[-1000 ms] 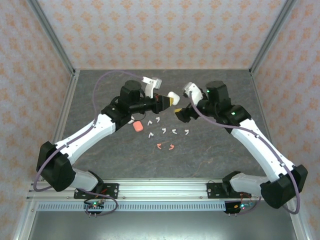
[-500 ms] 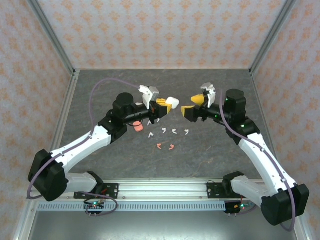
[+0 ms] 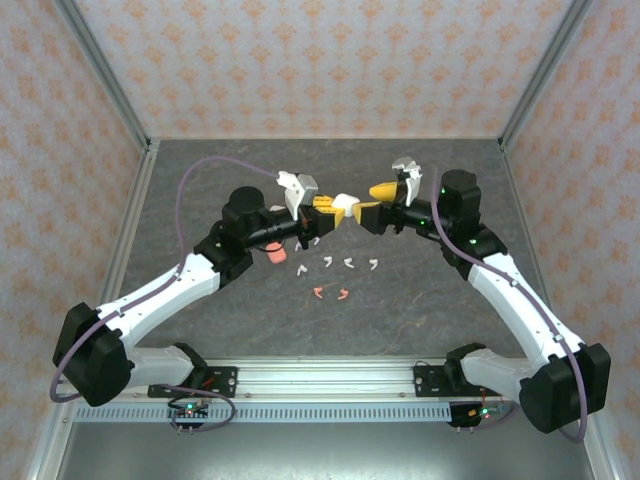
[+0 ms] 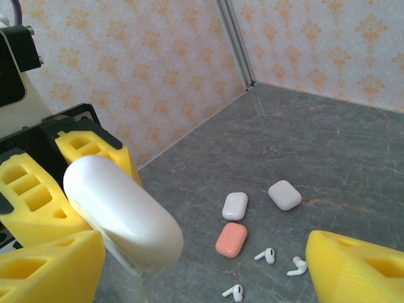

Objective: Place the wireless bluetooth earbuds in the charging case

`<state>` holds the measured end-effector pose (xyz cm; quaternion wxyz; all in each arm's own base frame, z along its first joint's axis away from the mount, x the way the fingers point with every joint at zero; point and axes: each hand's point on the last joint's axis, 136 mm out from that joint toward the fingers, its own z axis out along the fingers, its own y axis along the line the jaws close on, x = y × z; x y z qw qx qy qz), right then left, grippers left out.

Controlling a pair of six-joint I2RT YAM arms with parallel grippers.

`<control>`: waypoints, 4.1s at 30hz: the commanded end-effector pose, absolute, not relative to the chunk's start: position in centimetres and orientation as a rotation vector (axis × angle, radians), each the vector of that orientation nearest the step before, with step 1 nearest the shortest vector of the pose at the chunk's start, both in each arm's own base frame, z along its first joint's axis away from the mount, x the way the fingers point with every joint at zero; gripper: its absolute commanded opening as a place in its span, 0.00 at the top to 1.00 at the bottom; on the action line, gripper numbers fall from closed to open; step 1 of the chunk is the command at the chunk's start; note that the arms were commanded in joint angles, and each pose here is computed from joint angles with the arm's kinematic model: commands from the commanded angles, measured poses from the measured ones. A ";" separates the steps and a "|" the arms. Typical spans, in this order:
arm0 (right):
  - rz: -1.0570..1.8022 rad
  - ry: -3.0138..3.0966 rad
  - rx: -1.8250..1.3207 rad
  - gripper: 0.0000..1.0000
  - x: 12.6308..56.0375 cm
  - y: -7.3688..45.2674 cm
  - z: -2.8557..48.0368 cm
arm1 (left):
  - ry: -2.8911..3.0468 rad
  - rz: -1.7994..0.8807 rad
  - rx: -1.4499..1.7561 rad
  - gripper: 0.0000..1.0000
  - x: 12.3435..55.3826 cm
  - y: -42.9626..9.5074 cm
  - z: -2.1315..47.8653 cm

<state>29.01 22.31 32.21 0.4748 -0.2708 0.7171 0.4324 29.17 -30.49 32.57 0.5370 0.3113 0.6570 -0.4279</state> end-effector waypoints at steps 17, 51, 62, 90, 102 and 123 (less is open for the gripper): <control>0.975 1.699 -0.670 0.20 31.1 22.5 35.3 | 1.489 -1.026 0.795 1.00 28.2 -31.0 34.4; 0.833 2.578 -0.404 0.45 30.3 22.7 14.7 | 1.694 -0.837 0.684 1.00 23.9 -24.1 27.0; 0.735 2.751 -0.461 0.53 32.4 27.8 9.3 | 1.714 -0.788 0.657 1.00 22.7 -22.3 26.8; 0.653 2.775 -0.737 0.58 36.9 38.1 4.3 | 1.694 -0.755 0.621 1.00 21.9 -20.8 27.5; 0.589 2.836 -0.753 0.63 36.2 37.3 2.6 | 1.697 -0.749 0.624 1.00 22.1 -20.9 27.5; 0.603 2.859 -0.765 0.77 35.6 37.2 1.4 | 1.704 -0.748 0.625 1.00 22.4 -21.1 27.5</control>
